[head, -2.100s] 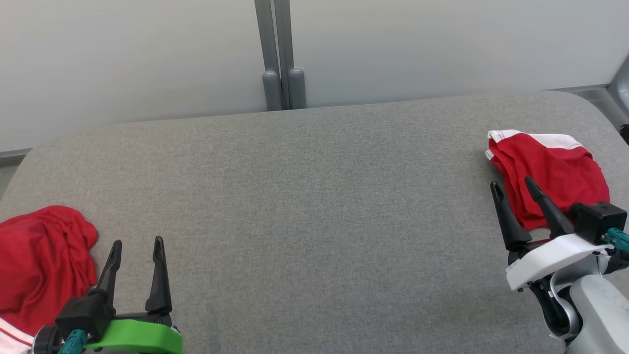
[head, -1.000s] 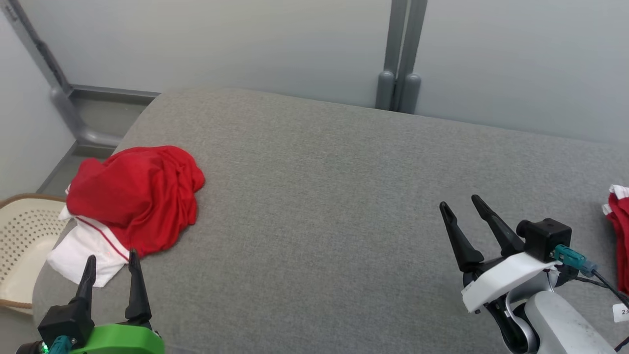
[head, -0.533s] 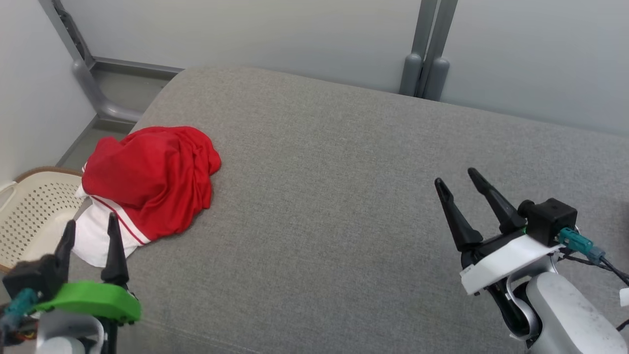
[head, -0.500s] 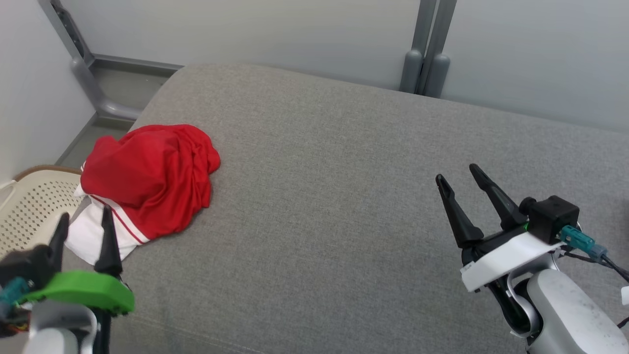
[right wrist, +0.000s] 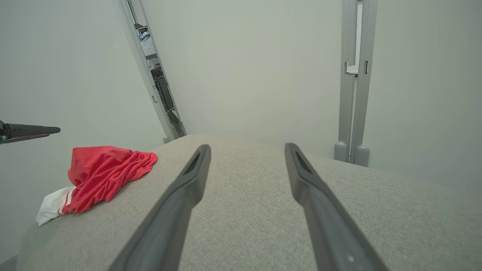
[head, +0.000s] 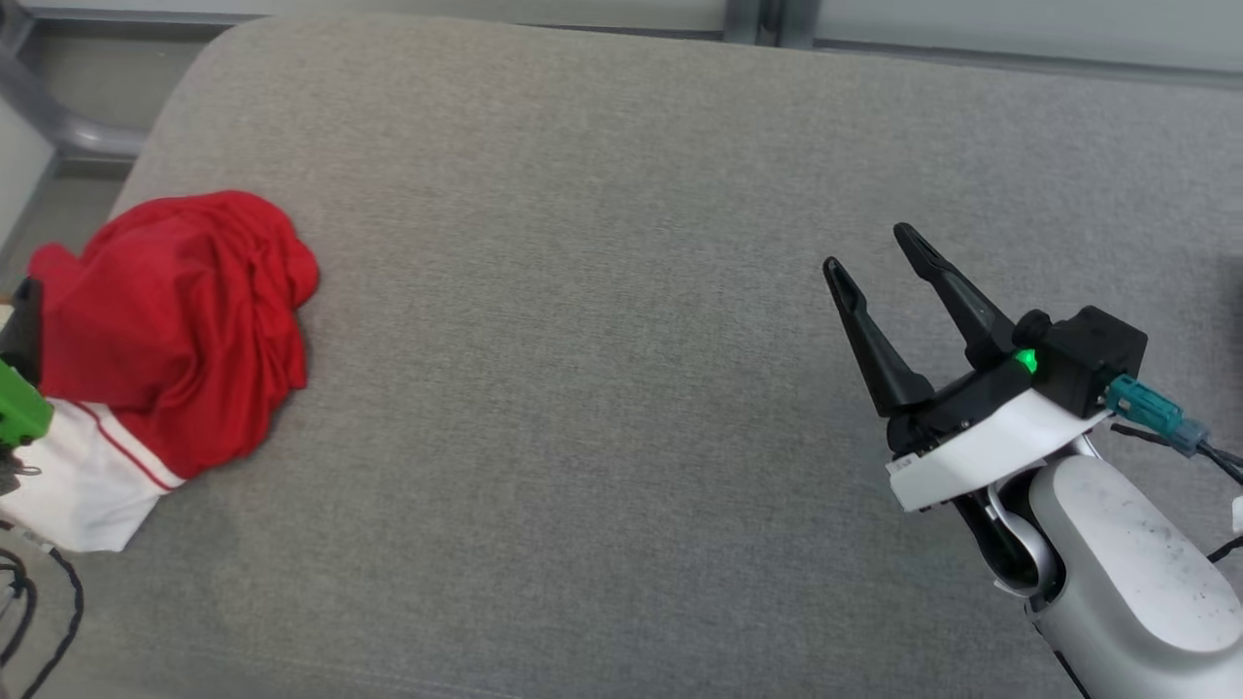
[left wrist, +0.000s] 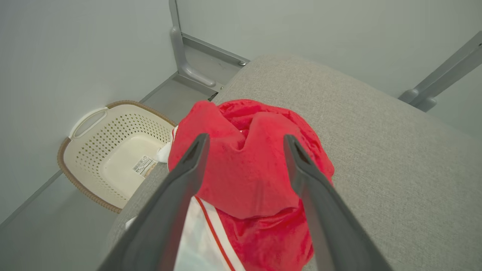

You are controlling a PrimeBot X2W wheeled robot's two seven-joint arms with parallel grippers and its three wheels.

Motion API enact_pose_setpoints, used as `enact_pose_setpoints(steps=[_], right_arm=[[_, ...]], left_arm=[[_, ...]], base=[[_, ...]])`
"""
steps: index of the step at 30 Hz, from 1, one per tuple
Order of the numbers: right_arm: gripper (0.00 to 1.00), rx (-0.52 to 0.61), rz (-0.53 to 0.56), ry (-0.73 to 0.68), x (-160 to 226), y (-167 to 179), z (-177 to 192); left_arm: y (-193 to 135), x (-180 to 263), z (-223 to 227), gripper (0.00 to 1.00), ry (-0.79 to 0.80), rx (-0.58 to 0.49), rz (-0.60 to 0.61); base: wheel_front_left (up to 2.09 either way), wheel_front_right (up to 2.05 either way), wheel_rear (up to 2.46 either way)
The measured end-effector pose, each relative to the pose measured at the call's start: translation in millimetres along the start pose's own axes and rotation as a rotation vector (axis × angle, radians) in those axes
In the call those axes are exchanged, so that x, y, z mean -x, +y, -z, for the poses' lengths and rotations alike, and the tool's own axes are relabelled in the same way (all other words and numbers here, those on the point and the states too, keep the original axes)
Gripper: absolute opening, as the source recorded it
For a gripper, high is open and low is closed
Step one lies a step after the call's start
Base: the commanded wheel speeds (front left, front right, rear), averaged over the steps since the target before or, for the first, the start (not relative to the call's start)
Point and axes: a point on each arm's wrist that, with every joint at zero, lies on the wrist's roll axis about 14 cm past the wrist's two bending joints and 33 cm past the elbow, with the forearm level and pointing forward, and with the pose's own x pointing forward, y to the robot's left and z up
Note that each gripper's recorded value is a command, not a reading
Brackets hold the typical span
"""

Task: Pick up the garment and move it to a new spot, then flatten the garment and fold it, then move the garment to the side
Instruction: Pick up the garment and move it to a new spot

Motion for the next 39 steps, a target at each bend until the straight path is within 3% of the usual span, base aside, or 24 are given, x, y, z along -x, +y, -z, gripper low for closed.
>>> enact_pose_setpoints(steps=[13,14,15,16,23,32,39], right_arm=[[1.00,-0.004,0.154,0.054,31,-56,20],[1.00,-0.005,0.165,0.061,34,-59,23],[1.00,-0.006,0.173,0.067,36,-62,25],[1.00,-0.007,0.183,0.073,38,-65,27],[1.00,-0.006,0.200,0.079,44,-65,27],[1.00,-0.011,0.205,0.033,50,-46,3],[1.00,-0.001,0.246,-0.010,70,-37,-20]], left_arm=[[6,-67,101,1.00,0.367,0.059,-0.091],[3,-70,107,0.78,0.386,0.053,-0.090],[1,-72,113,0.35,0.402,0.046,-0.088],[-3,-75,118,0.00,0.409,0.036,-0.083],[-23,-83,112,0.00,0.372,-0.023,-0.025],[-51,-69,40,0.00,0.164,-0.210,0.108],[-112,-41,-16,0.00,-0.001,-0.329,0.297]], base=[[0.00,0.00,0.00],[0.00,0.00,0.00],[0.00,0.00,0.00],[0.00,0.00,0.00],[0.00,0.00,0.00],[0.00,0.00,0.00],[0.00,0.00,0.00]])
